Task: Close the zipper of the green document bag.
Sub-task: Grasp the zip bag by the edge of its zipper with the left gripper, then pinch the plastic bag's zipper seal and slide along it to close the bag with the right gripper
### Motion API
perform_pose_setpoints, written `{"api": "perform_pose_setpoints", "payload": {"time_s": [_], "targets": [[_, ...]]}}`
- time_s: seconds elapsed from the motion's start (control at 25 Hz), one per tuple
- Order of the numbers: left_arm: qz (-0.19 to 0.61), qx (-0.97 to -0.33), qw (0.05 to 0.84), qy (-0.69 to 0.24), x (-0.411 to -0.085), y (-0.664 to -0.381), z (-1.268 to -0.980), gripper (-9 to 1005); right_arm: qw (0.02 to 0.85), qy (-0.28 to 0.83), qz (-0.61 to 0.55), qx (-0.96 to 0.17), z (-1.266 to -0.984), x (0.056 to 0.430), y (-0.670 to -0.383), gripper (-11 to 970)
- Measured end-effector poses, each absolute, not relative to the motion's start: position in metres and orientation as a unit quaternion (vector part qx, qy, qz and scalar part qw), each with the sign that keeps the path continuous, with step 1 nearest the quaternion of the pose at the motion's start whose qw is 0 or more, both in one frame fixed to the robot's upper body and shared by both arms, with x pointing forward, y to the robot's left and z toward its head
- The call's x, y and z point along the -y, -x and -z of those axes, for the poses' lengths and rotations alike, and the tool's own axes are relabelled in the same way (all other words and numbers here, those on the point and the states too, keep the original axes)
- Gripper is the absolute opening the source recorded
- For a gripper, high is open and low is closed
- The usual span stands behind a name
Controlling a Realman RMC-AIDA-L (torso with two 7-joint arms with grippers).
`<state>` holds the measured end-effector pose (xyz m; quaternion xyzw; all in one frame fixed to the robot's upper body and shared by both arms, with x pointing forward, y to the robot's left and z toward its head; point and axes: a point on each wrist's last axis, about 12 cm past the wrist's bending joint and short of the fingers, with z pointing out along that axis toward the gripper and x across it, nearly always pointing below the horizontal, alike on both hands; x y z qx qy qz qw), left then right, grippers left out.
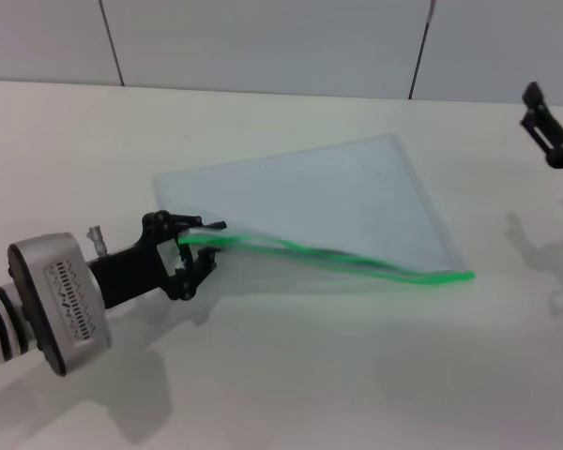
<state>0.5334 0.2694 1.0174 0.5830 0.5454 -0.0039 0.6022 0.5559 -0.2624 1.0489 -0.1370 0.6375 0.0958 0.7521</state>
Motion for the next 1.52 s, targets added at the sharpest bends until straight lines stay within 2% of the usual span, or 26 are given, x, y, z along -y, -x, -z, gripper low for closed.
{"api": "perform_pose_setpoints", "payload": {"time_s": [0.08,0.28,0.52,0.8,1.16,1.52], "targets": [[-0.003,-0.544,0.609,-0.577,-0.268,-0.535,-1.019,170,0.751,0.157,-0.105,-0.632,-1.05,0.258,-0.557,855],[-0.004,-0.543,0.622,-0.564,-0.265,-0.537,-1.021,143,0.751,0.229,-0.134,-0.605,-1.057,0.242,-0.557,849],[0.004,-0.532,0.635,-0.56,-0.255,-0.542,-1.026,110,0.734,0.397,-0.182,-0.52,-1.071,0.209,-0.558,839],[0.011,-0.519,0.639,-0.568,-0.248,-0.546,-1.03,69,0.684,0.549,-0.181,-0.445,-1.074,0.166,-0.566,821],[0.014,-0.514,0.638,-0.573,-0.246,-0.547,-1.03,57,0.64,0.633,-0.155,-0.406,-1.069,0.14,-0.57,797],[0.012,-0.51,0.636,-0.579,-0.245,-0.545,-1.029,57,0.636,0.656,-0.126,-0.385,-1.068,0.129,-0.571,758]]}}
